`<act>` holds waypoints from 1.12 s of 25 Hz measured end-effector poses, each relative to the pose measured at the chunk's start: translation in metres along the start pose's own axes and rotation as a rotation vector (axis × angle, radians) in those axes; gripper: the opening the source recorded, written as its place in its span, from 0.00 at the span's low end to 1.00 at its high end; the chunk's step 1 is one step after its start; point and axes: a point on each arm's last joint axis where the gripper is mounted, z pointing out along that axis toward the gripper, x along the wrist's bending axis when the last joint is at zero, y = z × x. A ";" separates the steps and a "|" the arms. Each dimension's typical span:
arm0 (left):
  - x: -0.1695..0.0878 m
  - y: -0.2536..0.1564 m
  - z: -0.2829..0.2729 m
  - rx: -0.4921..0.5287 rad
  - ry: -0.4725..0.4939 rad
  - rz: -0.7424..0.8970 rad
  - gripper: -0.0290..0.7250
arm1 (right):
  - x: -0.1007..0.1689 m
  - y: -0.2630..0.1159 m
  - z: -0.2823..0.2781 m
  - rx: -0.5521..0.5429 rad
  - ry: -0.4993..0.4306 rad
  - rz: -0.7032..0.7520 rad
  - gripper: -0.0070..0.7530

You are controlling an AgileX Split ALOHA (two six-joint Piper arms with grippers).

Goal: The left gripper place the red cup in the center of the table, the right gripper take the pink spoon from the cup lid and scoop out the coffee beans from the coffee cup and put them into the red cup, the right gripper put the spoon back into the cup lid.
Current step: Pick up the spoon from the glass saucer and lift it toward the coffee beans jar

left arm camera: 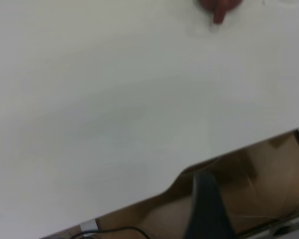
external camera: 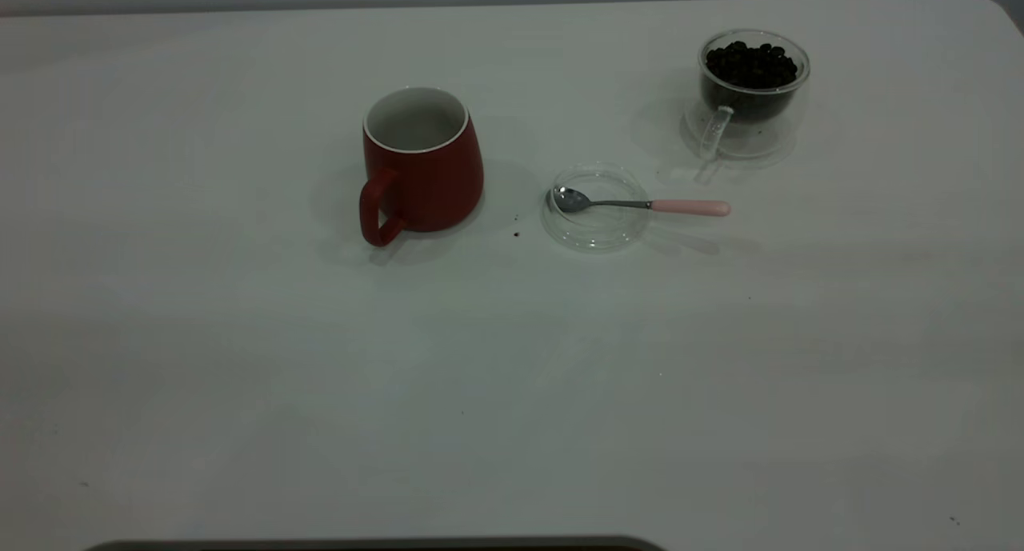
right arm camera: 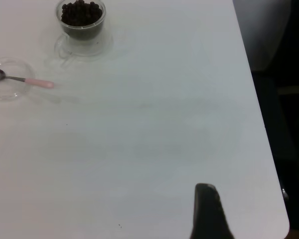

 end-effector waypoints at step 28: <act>0.001 -0.013 0.019 0.057 0.086 -0.102 0.79 | 0.000 0.000 0.000 0.000 0.000 0.000 0.68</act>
